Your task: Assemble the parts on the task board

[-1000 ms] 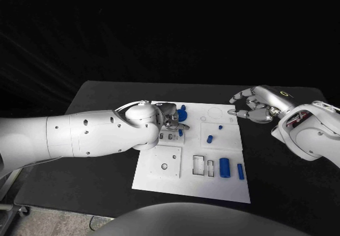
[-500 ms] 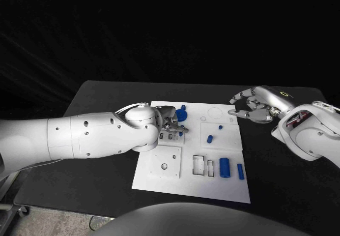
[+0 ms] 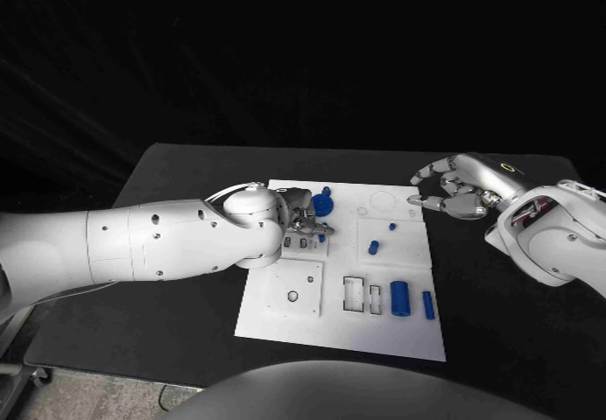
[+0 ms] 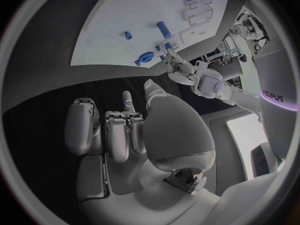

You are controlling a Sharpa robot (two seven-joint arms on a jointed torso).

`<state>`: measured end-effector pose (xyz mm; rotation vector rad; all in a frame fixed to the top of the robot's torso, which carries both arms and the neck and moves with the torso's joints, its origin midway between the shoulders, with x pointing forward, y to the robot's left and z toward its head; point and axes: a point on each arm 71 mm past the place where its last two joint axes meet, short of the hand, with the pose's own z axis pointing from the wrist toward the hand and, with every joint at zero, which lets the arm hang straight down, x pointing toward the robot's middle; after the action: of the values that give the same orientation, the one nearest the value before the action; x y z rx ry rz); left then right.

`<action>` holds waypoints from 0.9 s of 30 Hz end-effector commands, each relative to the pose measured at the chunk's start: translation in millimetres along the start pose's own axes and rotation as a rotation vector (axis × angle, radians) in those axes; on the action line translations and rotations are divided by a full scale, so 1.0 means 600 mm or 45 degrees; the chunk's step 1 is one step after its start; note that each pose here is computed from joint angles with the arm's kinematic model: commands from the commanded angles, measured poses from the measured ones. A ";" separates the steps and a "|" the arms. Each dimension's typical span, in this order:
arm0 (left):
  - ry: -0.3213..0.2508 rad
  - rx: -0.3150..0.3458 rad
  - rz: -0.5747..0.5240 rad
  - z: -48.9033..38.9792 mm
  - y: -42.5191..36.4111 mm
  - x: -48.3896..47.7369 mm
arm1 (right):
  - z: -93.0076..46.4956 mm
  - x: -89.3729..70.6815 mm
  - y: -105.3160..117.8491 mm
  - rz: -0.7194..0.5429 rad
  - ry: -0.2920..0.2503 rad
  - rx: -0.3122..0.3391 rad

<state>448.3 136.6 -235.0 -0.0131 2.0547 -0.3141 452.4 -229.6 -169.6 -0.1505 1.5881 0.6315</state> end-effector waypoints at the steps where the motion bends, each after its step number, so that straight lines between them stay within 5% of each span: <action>1: 0.022 0.005 0.014 0.002 -0.003 0.002 | 0.000 0.001 -0.001 -0.001 0.014 0.006; 27: 0.082 0.005 0.021 0.013 -0.013 0.010 | -0.002 0.001 -0.002 -0.002 0.022 0.010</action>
<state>452.6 128.4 -240.8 -0.0012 2.0935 -0.3079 451.8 -231.5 -170.0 -0.1485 1.5969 0.6270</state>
